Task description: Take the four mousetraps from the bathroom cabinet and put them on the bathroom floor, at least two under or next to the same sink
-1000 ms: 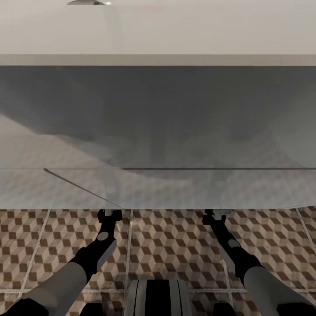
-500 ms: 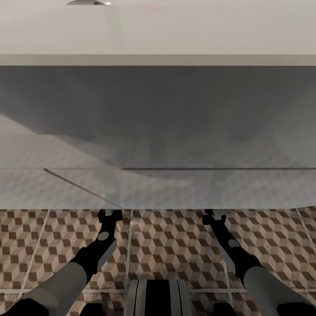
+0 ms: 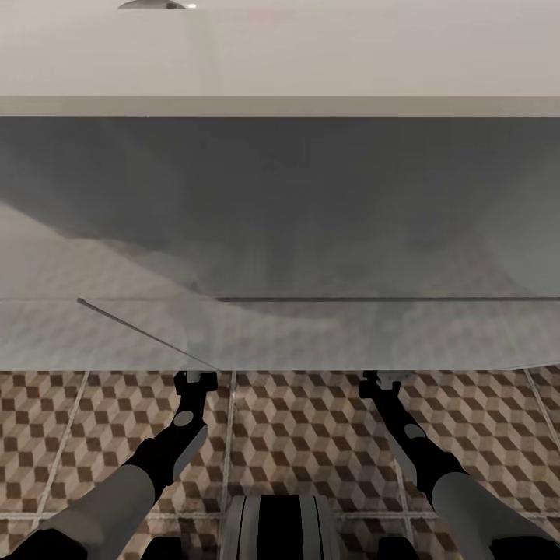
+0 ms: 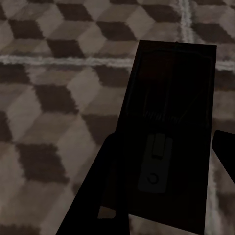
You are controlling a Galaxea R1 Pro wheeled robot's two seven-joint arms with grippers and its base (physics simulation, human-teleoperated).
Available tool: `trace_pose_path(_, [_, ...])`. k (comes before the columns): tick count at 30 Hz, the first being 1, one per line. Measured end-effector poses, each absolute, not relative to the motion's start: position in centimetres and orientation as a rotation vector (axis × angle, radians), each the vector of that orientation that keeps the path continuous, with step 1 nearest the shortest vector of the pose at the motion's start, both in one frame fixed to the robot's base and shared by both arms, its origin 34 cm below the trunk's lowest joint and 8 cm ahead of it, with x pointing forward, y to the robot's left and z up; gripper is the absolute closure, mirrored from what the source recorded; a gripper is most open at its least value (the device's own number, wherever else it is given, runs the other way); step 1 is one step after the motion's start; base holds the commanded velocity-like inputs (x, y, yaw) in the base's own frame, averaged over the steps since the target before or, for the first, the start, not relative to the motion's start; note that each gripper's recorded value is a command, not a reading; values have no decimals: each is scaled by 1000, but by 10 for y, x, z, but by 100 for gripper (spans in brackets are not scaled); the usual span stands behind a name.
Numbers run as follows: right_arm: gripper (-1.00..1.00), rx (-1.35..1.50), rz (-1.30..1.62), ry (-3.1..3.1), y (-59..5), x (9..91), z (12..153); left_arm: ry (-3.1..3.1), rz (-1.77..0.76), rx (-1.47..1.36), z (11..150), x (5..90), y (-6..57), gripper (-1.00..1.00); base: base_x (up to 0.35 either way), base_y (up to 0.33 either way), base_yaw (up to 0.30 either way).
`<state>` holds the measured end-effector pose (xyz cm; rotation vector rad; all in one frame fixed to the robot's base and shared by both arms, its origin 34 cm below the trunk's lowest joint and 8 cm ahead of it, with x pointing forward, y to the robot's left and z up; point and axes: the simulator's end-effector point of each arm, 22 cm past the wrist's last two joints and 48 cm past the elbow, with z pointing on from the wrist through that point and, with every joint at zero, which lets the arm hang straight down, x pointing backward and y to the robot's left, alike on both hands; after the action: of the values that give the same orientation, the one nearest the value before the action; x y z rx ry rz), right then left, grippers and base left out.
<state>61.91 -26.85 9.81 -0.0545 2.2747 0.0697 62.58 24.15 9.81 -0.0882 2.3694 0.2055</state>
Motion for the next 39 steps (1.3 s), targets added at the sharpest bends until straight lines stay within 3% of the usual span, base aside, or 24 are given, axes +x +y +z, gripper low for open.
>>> trace_pose_path(28, [100, -56, 69, 2274, -268, 619, 98, 2258, 215, -137, 113, 637, 251, 100, 0, 0, 0])
trace_pose_path(39, [100, -55, 69, 2274, -268, 619, 98, 2250, 337, -208, 116, 631, 270, 100, 0, 0, 0])
